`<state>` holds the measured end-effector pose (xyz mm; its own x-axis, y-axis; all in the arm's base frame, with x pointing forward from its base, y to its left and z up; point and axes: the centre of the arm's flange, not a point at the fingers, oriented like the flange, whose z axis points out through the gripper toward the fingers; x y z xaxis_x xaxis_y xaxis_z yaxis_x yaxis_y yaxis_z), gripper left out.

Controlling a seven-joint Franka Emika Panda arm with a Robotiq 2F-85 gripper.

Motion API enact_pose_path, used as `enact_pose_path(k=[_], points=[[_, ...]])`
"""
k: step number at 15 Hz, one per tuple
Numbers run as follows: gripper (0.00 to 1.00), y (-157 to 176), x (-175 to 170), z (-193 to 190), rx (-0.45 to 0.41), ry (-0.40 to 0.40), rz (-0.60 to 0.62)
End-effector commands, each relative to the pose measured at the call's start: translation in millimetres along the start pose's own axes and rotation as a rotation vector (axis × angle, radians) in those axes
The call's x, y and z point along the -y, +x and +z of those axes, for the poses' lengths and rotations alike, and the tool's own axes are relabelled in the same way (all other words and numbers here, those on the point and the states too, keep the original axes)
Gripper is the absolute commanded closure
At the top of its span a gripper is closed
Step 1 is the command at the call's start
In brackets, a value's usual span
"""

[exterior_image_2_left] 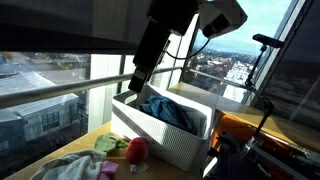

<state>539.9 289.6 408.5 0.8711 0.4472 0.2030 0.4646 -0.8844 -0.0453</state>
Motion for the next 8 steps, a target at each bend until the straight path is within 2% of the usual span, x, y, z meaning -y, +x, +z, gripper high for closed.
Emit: enact_pose_path(k=[1,4,8], points=[[0.00,42.3,18.9,64.5,0.065,-0.013,-0.073],[0.00,58.5,28.8,114.4,0.123,-0.010,-0.119],[0.00,73.3,30.9,166.7,0.182,0.021,-0.122]])
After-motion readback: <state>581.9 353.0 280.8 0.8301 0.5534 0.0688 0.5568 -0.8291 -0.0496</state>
